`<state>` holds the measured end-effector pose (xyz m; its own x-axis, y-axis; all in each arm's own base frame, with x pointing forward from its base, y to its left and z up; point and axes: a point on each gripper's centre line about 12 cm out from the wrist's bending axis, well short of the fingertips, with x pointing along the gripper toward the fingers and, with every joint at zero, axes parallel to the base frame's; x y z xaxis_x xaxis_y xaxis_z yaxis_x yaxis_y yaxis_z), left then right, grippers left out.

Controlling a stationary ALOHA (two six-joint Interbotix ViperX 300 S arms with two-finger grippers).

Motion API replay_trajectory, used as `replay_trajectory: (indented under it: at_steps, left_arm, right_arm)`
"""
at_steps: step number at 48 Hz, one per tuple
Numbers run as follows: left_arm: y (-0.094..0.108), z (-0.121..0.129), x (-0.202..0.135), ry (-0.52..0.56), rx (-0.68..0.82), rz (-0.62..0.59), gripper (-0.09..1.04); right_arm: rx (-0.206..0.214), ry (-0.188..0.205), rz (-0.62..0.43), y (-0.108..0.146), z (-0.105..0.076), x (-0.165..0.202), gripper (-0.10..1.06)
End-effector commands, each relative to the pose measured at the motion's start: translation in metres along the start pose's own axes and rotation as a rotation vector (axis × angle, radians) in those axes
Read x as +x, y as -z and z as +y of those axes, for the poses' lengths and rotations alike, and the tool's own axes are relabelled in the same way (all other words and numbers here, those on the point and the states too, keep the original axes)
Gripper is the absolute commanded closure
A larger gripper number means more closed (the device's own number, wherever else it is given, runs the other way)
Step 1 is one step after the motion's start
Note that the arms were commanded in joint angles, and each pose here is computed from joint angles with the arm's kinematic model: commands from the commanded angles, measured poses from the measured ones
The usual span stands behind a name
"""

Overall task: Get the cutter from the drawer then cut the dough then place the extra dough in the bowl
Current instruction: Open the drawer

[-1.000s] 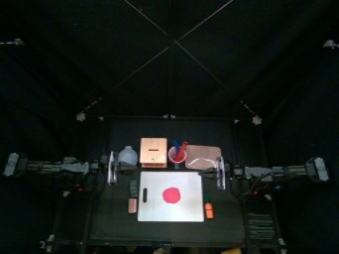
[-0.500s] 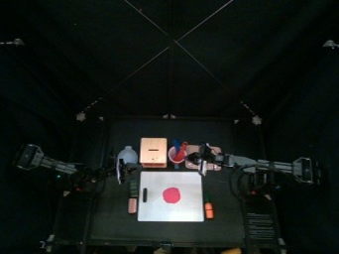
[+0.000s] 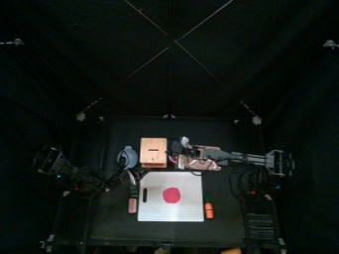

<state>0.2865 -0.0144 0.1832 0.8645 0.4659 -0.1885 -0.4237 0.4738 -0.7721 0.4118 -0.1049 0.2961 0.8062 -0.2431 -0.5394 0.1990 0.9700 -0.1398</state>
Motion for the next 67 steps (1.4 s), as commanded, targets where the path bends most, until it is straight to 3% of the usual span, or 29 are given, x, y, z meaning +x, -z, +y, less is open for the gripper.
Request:
replay_trajectory:
  at_steps: [1, 8, 21, 33, 54, 58, 67]
  left_arm:
    - [0.012, 0.000, 0.010, -0.043, -0.084, -0.007, 0.96]
    - [0.030, 0.020, 0.020, -0.139, -0.182, -0.013, 0.96]
    - [0.032, 0.031, 0.019, -0.159, -0.206, -0.005, 0.96]
    - [0.033, 0.038, 0.019, -0.209, -0.227, -0.001, 0.96]
    - [0.026, 0.049, 0.032, -0.251, -0.226, 0.033, 0.95]
    - [0.025, 0.049, 0.035, -0.243, -0.217, 0.035, 0.91]
    - [0.028, 0.047, 0.039, -0.244, -0.224, 0.041, 0.68]
  right_arm:
    - [0.000, 0.015, 0.034, -0.016, -0.007, 0.024, 0.94]
    - [-0.019, 0.001, 0.132, -0.013, -0.006, 0.064, 0.94]
    - [-0.017, -0.093, 0.176, -0.011, -0.005, 0.095, 0.94]
    - [-0.006, -0.096, 0.203, 0.002, -0.016, 0.109, 0.94]
    - [-0.005, -0.106, 0.243, 0.016, -0.012, 0.122, 0.94]
    - [-0.004, -0.106, 0.247, 0.017, -0.012, 0.122, 0.94]
    - [-0.003, -0.110, 0.261, 0.021, -0.010, 0.122, 0.94]
